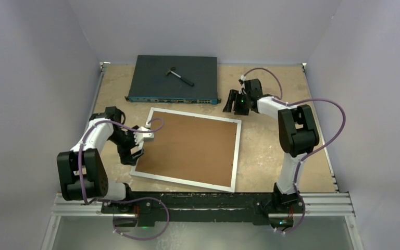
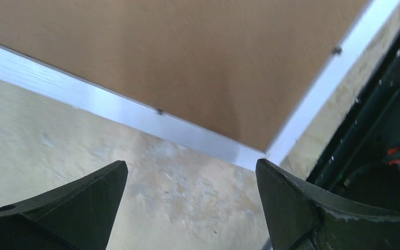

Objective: Put the photo into the frame

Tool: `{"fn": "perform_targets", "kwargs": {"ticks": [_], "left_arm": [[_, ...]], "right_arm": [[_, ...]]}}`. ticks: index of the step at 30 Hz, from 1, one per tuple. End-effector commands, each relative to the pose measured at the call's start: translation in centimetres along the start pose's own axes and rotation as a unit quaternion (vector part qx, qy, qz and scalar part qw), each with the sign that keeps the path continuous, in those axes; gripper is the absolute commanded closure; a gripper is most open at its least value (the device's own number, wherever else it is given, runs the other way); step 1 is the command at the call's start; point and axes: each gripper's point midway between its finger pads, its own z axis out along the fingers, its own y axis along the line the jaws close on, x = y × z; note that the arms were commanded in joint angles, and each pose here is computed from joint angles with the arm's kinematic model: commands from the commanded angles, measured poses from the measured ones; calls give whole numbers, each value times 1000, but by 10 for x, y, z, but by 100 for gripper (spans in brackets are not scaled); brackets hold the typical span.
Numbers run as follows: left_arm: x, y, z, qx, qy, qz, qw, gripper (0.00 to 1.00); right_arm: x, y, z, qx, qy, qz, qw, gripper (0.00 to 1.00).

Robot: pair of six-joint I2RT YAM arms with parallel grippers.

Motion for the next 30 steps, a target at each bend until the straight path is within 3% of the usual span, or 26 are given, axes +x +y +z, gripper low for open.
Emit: {"fn": "perform_targets", "kwargs": {"ticks": [1, 8, 14, 19, 23, 30], "left_arm": [[33, -16, -7, 23, 77, 72, 994, 7], [62, -20, 12, -3, 119, 97, 988, 7], [55, -18, 27, -45, 78, 84, 992, 8], [51, -3, 38, -75, 60, 69, 993, 19], [42, 8, 44, -83, 35, 62, 994, 31], [40, 15, 49, -73, 35, 69, 994, 35]], "right_arm": [[6, 19, -12, -49, 9, -18, 999, 33], [27, 16, -13, -58, 21, -7, 998, 34], [21, 22, -15, -71, 12, -7, 997, 37], [32, 29, -28, -91, 13, 3, 996, 39], [66, 25, -42, -99, 30, 25, 994, 42], [109, 20, -71, -104, 37, 53, 992, 45]]}}
